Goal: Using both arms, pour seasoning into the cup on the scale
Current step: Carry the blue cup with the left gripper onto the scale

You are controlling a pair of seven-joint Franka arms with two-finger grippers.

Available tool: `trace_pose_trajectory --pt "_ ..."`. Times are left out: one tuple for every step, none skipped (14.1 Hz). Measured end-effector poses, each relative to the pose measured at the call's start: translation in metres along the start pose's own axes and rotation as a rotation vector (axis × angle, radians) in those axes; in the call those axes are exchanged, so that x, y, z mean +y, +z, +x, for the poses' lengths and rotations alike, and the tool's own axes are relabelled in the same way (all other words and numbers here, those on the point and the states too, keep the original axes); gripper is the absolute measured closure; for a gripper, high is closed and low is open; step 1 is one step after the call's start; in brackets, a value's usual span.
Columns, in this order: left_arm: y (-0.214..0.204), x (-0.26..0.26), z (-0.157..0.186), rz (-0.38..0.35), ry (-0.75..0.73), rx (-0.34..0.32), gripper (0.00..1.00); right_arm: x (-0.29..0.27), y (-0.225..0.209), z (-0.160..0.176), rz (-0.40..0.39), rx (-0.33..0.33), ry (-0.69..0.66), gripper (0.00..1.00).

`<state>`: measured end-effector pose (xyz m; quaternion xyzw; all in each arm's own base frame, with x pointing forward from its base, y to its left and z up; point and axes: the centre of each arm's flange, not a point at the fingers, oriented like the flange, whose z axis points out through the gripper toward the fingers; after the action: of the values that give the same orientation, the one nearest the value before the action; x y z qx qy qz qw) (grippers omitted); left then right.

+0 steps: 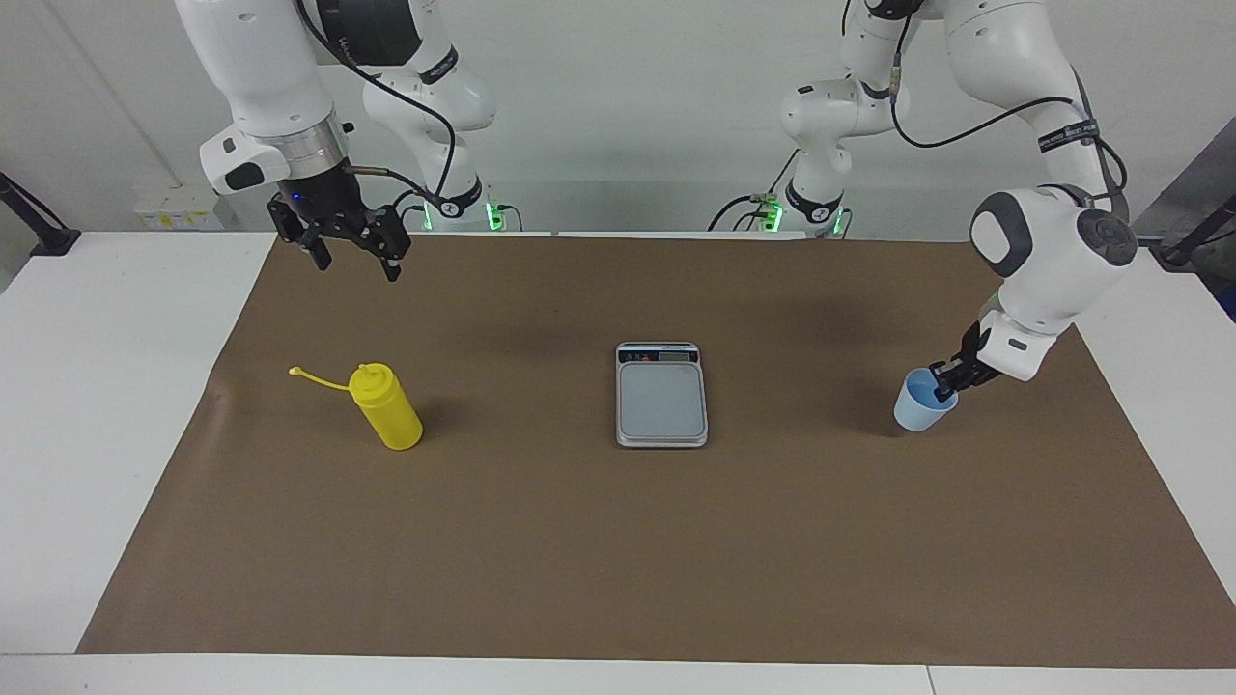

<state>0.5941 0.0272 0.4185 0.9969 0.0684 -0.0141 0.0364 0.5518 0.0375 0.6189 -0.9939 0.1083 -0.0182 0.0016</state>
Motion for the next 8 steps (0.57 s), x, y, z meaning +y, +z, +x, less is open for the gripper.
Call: trace_pose_trajectory --pt "-0.016 0.006 0.001 -0.001 0.013 -0.013 0.96 0.000 0.000 0.000 0.000 0.000 0.000 0.00" --pt "-0.030 0.014 0.002 -0.001 0.027 -0.022 0.96 0.000 0.000 0.000 0.000 0.000 0.000 0.00" --pt "-0.042 0.023 0.001 -0.001 0.043 -0.030 0.96 0.000 0.000 0.000 0.000 0.000 0.000 0.00" --pt "-0.052 0.032 -0.001 -0.001 0.060 -0.039 0.96 0.000 0.000 0.000 0.000 0.000 0.000 0.00" --pt "-0.061 0.044 -0.003 0.000 0.080 -0.047 0.96 0.000 0.000 0.000 0.000 0.000 0.000 0.00" --pt "-0.068 0.058 -0.006 0.002 0.103 -0.053 0.96 0.000 0.000 0.000 0.000 0.000 0.000 0.00" --pt "-0.073 0.074 -0.010 0.004 0.121 -0.058 0.96 0.000 0.000 0.000 0.000 0.000 0.000 0.00" --pt "-0.076 0.091 -0.014 0.006 0.129 -0.060 0.96 0.000 0.000 0.000 0.000 0.000 0.000 0.00"
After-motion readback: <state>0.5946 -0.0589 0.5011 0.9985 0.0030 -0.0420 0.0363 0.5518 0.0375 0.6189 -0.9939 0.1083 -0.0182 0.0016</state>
